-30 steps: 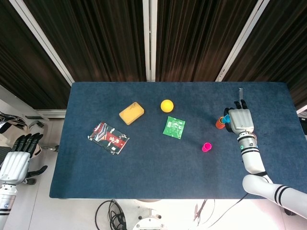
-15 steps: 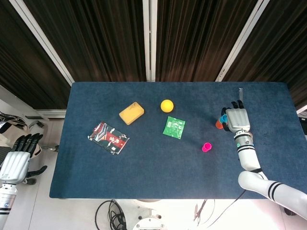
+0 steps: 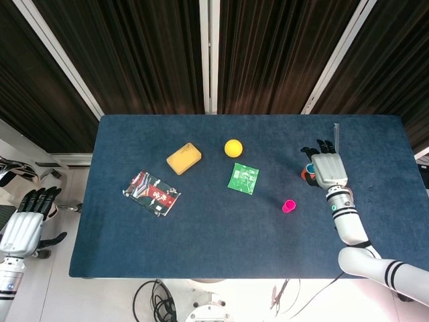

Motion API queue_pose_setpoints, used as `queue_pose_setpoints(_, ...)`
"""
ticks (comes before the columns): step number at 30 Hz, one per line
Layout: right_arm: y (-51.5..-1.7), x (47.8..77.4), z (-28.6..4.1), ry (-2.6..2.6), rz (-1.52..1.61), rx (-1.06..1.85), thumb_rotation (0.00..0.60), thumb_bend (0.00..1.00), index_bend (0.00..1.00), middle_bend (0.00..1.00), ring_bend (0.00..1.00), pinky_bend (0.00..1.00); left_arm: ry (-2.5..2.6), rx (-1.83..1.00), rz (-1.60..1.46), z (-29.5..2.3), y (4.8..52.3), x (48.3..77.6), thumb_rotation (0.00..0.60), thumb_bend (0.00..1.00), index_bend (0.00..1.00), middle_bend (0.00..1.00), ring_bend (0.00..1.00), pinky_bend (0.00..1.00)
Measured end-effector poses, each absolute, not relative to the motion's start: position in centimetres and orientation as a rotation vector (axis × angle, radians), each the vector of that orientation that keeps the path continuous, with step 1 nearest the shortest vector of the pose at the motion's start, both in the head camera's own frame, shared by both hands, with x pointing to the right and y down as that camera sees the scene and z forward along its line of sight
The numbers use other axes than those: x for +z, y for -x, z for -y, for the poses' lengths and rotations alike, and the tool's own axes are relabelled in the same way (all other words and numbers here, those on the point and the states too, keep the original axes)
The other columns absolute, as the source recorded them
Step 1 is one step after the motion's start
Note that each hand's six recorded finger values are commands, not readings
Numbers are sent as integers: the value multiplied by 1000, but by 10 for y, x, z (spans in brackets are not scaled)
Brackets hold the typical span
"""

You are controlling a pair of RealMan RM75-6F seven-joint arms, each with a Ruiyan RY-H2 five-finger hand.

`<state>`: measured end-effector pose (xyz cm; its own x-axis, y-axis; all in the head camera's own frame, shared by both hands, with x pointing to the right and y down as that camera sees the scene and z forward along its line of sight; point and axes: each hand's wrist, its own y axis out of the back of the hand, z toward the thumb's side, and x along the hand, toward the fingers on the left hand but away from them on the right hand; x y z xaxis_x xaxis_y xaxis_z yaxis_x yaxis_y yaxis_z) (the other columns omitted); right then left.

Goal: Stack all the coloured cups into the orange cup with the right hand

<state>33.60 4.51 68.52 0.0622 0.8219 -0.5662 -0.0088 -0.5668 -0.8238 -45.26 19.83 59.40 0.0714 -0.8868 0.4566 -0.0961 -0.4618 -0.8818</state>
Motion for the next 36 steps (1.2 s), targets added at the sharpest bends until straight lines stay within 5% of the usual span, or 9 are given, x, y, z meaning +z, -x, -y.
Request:
queue_pose_setpoints(11,-291,652,-107,1878,540,1438,600,269,260,313,22,0,1664,-1463,-986,-201,450,592,600,157,71,61,0,0)
queue_pose_setpoints(36,-301,691,-140,1729,453,1564,600,283,260,288,12,0,1661,-1466,-993,-203,454,592,600,157,71,61,0,0)
